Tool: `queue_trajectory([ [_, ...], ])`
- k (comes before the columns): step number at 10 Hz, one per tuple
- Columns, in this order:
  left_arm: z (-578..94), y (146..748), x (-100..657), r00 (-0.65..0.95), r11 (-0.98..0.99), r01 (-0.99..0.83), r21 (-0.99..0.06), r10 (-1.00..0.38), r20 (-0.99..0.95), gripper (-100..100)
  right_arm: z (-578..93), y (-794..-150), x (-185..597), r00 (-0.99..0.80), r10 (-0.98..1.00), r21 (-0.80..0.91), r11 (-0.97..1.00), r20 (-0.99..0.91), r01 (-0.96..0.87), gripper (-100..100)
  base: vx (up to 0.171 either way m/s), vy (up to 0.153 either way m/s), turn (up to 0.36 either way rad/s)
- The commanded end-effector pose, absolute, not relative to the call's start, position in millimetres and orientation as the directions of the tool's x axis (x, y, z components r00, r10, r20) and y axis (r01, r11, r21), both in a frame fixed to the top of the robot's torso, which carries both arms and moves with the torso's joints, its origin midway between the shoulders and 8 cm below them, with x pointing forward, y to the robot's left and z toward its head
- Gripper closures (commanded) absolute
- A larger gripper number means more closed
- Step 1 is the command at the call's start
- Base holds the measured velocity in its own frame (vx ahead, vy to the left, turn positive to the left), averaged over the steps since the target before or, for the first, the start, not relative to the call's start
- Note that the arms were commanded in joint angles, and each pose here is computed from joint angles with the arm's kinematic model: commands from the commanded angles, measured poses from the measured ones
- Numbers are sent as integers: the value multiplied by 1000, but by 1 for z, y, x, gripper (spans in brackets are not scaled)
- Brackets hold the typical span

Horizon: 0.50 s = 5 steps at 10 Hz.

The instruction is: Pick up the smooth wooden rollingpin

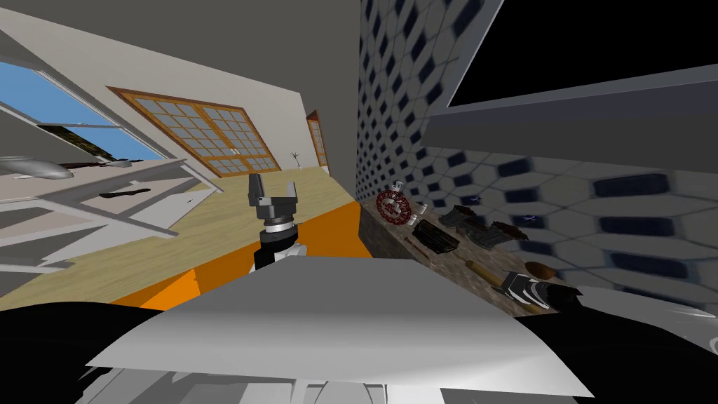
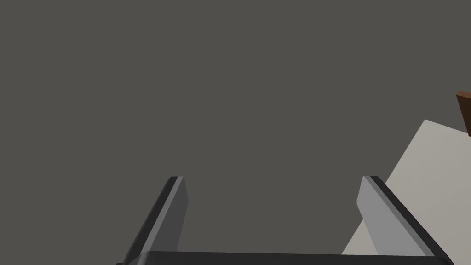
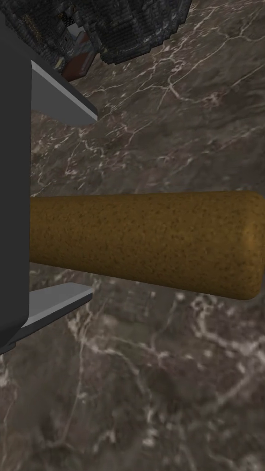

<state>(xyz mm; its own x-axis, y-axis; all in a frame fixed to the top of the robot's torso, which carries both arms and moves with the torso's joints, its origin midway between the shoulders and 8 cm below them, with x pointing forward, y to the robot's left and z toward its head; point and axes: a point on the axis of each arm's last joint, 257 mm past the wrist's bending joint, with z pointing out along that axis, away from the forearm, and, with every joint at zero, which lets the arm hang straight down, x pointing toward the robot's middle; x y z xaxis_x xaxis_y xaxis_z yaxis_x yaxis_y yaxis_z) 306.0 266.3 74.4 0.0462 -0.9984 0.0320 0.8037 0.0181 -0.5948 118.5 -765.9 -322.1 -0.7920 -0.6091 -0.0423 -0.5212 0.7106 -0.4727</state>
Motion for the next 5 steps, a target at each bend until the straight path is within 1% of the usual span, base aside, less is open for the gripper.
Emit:
queue_trajectory([
  [1,74,266,306,46,18,804,-595,-998,32,0,-326,-773,105,-815,-578,-474,729,-41,-493,-100,-95,-8,209],
  [3,74,266,306,46,18,804,-595,-998,32,0,-328,-776,98,-827,-561,-474,739,-41,-478,-100,-55,5,89],
  [5,74,266,306,46,18,804,-595,-998,32,0,-332,-782,84,-849,-527,-475,758,-40,-448,-100,-68,8,218],
])
